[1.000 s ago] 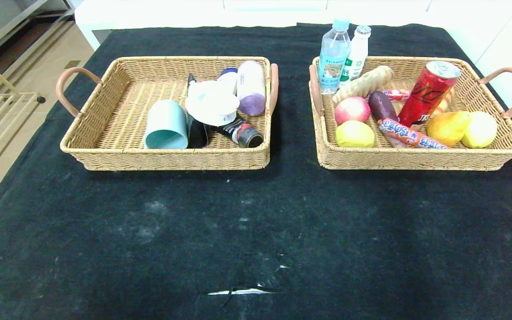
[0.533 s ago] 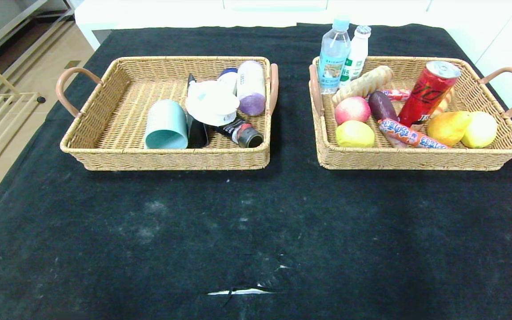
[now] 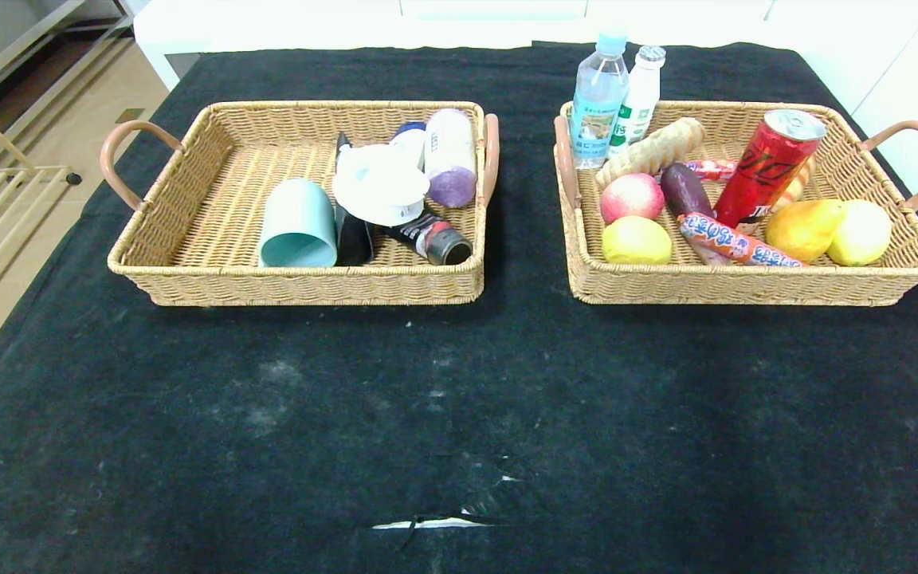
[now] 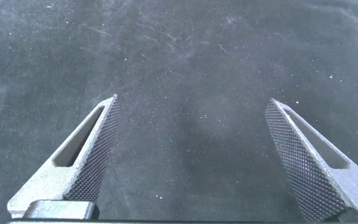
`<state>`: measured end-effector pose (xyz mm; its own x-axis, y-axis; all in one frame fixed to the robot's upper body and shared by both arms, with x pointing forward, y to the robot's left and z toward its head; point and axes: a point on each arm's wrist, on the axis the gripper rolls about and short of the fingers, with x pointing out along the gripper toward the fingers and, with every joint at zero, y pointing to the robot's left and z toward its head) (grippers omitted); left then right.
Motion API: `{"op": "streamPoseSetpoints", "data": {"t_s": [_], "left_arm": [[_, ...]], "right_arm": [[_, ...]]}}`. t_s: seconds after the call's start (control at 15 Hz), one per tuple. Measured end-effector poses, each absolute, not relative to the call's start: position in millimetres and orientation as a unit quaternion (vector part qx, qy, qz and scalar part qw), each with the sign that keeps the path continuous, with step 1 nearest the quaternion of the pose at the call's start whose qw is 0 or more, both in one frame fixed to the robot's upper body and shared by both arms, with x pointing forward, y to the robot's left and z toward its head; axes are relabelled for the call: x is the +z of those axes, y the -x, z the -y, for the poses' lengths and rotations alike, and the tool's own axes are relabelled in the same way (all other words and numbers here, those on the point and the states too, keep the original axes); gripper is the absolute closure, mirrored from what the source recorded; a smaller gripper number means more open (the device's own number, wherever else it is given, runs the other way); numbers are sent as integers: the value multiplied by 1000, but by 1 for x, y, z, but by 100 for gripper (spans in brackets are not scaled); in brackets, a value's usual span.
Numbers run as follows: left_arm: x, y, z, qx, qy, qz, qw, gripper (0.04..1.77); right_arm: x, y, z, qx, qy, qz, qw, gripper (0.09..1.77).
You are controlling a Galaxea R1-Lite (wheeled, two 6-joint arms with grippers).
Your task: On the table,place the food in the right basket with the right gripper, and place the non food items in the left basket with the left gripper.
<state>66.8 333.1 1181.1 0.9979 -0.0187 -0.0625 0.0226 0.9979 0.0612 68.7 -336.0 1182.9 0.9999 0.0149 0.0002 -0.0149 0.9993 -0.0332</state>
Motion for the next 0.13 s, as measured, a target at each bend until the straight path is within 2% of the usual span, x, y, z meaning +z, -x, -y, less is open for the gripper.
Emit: {"op": "streamPoseSetpoints", "data": {"t_s": [0.13], "left_arm": [[1181, -67, -333, -9, -26, -31, 999, 9]], "right_arm": [[1183, -69, 336, 7, 16, 0, 1000, 16]]}}
